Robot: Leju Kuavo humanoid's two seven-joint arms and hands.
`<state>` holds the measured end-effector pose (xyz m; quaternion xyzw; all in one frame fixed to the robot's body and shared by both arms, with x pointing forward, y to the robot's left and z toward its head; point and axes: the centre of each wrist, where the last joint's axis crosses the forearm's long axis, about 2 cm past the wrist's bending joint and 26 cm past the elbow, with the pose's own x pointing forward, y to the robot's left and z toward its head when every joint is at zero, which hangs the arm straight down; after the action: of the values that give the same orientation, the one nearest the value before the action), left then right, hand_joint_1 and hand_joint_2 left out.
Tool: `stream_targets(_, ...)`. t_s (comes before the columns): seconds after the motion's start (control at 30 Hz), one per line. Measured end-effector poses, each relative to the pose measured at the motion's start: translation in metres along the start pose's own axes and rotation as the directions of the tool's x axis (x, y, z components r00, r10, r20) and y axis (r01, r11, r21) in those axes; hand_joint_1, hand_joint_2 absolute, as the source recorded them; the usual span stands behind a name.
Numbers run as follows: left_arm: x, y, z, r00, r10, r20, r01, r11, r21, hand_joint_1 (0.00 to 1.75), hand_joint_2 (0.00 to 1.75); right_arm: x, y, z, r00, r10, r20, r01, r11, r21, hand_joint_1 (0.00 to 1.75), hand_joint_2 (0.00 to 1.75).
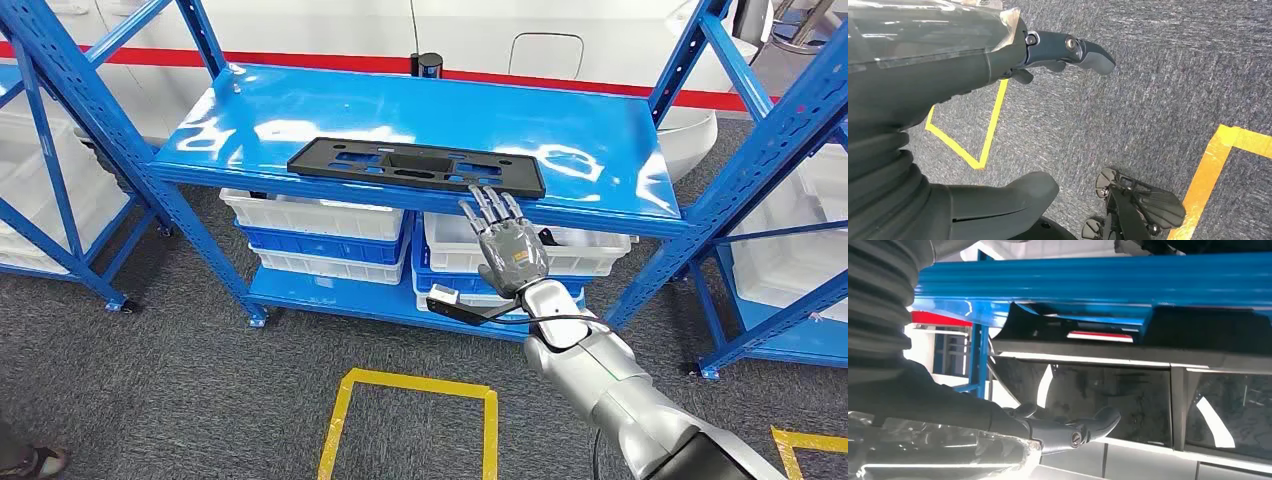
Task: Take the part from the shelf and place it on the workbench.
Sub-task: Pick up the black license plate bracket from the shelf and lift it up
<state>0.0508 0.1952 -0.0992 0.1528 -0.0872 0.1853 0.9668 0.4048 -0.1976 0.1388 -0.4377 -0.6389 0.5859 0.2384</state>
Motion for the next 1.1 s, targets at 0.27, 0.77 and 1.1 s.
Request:
stream_targets(0.27, 0.000, 0.000, 0.000, 1.000, -0.004, -0.001, 0.004, 1.000, 0.000, 0.00, 1.75, -0.003, 0.003, 0.002, 1.000, -0.006, 0.005, 0.006, 1.000, 0.016, 0.00, 1.75)
stream_targets(0.77, 0.000, 0.001, -0.001, 1.000, -0.010, 0.010, 0.010, 1.000, -0.003, 0.00, 0.00, -0.004, 0.005, 0.004, 1.000, -0.011, 0.007, 0.011, 1.000, 0.011, 0.00, 1.75)
stream_targets(1.1, 0.000, 0.002, -0.001, 1.000, 0.001, 0.006, -0.001, 1.000, -0.017, 0.00, 0.00, -0.002, -0.005, -0.002, 0.999, -0.038, 0.023, 0.040, 0.996, -0.076, 0.00, 1.75)
